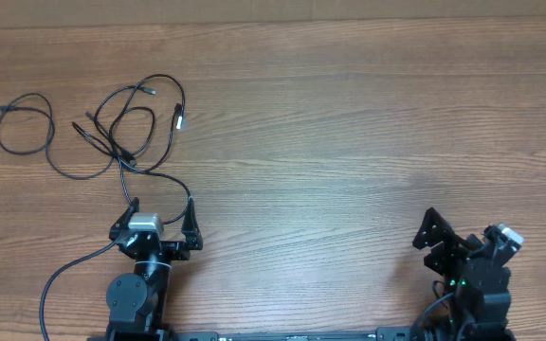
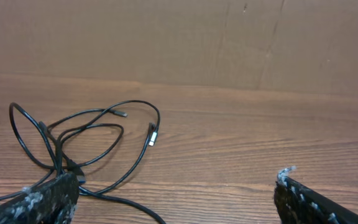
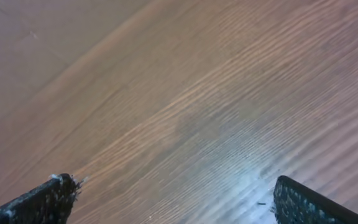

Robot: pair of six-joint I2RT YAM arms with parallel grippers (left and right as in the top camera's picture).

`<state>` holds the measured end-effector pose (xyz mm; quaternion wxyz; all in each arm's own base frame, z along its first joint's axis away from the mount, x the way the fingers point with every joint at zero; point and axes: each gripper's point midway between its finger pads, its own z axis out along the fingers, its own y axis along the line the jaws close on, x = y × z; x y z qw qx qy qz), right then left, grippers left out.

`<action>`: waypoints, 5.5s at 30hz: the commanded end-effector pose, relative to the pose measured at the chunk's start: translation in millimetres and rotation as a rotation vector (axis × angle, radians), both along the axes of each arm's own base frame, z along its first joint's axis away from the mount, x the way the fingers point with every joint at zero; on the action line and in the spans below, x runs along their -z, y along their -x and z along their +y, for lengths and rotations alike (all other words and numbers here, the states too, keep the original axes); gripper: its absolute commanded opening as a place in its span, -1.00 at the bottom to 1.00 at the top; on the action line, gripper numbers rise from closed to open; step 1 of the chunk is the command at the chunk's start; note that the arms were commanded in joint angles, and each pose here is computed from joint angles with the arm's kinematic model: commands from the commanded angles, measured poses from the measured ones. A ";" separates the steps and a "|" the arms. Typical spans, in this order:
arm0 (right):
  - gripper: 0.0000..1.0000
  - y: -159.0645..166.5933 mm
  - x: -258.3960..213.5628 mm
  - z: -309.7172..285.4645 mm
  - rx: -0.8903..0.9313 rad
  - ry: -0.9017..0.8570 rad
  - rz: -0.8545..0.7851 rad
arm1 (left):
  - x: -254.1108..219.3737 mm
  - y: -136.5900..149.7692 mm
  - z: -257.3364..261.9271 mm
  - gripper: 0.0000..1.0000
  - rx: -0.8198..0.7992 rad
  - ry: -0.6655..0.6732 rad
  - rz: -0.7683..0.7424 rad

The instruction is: Untangle cables

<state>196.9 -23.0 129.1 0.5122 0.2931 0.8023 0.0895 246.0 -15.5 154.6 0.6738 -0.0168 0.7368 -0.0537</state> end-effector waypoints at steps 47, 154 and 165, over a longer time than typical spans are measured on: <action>1.00 -47.6 -46.1 4.1 -0.001 -0.040 -0.489 | -1.4 0.4 -0.3 0.99 0.005 -0.010 -0.010; 1.00 -49.2 -40.5 37.1 -0.380 0.593 -0.411 | -1.4 0.4 -0.4 0.99 0.005 -0.010 -0.010; 1.00 -49.2 -40.5 37.1 -0.380 0.593 -0.411 | -1.4 0.4 -0.3 0.99 0.005 -0.010 -0.010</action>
